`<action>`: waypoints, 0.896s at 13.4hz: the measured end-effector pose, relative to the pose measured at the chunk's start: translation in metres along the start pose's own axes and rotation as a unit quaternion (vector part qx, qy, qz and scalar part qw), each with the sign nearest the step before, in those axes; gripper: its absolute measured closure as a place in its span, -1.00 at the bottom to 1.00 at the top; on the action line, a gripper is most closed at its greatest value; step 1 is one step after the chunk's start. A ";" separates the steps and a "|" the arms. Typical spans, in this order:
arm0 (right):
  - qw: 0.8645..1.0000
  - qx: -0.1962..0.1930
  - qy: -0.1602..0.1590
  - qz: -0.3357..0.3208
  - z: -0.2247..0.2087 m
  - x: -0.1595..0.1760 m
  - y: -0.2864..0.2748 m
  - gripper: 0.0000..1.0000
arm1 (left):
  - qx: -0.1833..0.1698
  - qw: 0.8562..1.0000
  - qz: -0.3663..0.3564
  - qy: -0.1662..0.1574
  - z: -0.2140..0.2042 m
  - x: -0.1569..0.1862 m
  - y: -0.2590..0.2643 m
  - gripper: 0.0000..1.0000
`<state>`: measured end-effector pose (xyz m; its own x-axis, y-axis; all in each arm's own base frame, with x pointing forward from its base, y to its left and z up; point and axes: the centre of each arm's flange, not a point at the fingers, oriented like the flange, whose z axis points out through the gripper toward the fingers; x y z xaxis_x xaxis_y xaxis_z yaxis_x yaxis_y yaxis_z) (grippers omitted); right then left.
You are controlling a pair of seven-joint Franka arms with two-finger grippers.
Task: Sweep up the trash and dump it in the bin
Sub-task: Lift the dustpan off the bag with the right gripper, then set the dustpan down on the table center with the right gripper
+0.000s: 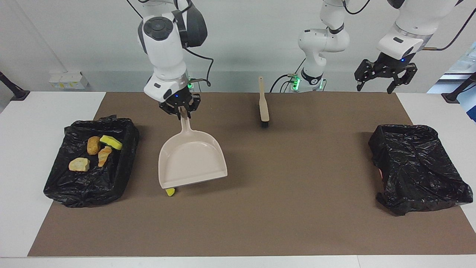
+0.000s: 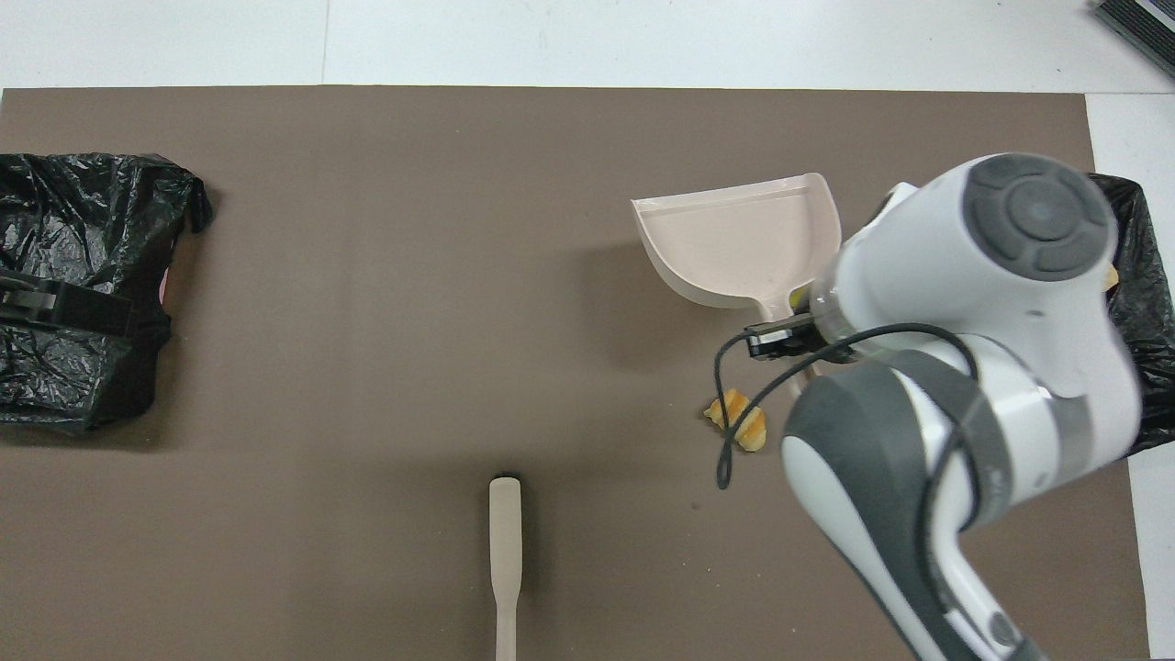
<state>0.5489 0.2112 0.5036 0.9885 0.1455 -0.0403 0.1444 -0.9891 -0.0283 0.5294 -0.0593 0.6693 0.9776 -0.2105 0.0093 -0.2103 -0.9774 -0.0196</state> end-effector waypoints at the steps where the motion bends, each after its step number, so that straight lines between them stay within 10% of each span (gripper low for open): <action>1: 1.000 0.005 0.005 0.007 0.016 0.005 -0.024 0.35 | 0.000 1.000 0.000 0.000 0.000 0.000 0.000 -1.00; 12: 0.997 0.008 0.024 0.079 0.140 0.035 -0.214 0.35 | 0.000 1.000 0.000 0.000 0.000 0.000 0.000 -1.00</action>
<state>0.5466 0.4314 0.3683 0.9999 -0.0135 0.0022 -0.0134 -0.9991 -0.0409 0.5294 -0.0593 0.6693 0.9776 -0.2105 0.0093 -0.2103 -0.9775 -0.0196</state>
